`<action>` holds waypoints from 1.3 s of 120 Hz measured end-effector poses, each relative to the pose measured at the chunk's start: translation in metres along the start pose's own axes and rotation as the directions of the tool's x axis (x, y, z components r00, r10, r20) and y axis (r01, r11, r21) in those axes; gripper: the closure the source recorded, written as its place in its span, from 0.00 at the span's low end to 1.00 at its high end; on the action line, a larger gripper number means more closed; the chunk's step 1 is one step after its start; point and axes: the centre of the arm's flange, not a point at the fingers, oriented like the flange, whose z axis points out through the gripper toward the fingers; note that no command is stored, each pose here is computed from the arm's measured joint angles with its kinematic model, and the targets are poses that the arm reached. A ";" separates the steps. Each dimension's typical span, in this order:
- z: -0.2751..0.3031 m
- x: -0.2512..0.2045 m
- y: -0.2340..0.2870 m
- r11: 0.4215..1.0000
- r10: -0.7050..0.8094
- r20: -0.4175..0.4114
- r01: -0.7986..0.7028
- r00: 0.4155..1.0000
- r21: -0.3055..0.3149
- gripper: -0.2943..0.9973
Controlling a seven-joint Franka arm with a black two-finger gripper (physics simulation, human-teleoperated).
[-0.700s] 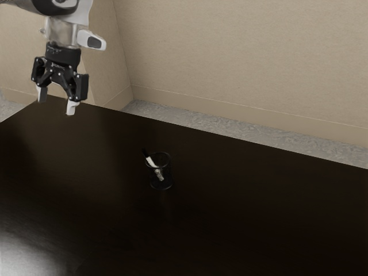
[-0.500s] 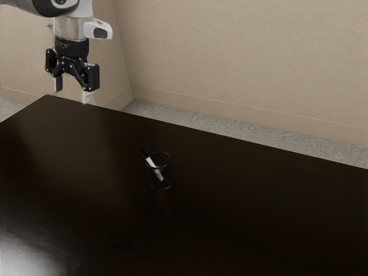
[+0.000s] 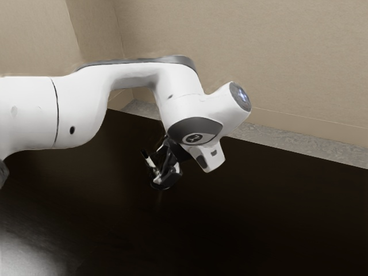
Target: Take the marker out of the pen holder and place it to the left of the pen holder.
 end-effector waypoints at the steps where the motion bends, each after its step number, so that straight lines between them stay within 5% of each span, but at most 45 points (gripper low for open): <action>1: 0.004 0.006 0.001 1.000 0.014 0.004 -0.014 1.000 0.005 0.23; 19: 0.066 0.075 -0.027 0.987 0.155 0.003 -0.155 0.988 0.046 0.23; 40: 0.073 0.093 -0.068 0.965 0.245 -0.077 -0.236 0.966 0.119 0.23; 60: 0.145 0.073 -0.136 0.943 0.297 -0.027 -0.289 0.955 0.165 0.23; 101: 0.205 0.036 -0.156 0.914 0.398 0.077 -0.402 0.914 0.047 0.24; 156: 0.186 0.046 -0.141 0.879 0.476 0.012 -0.476 0.879 0.016 0.32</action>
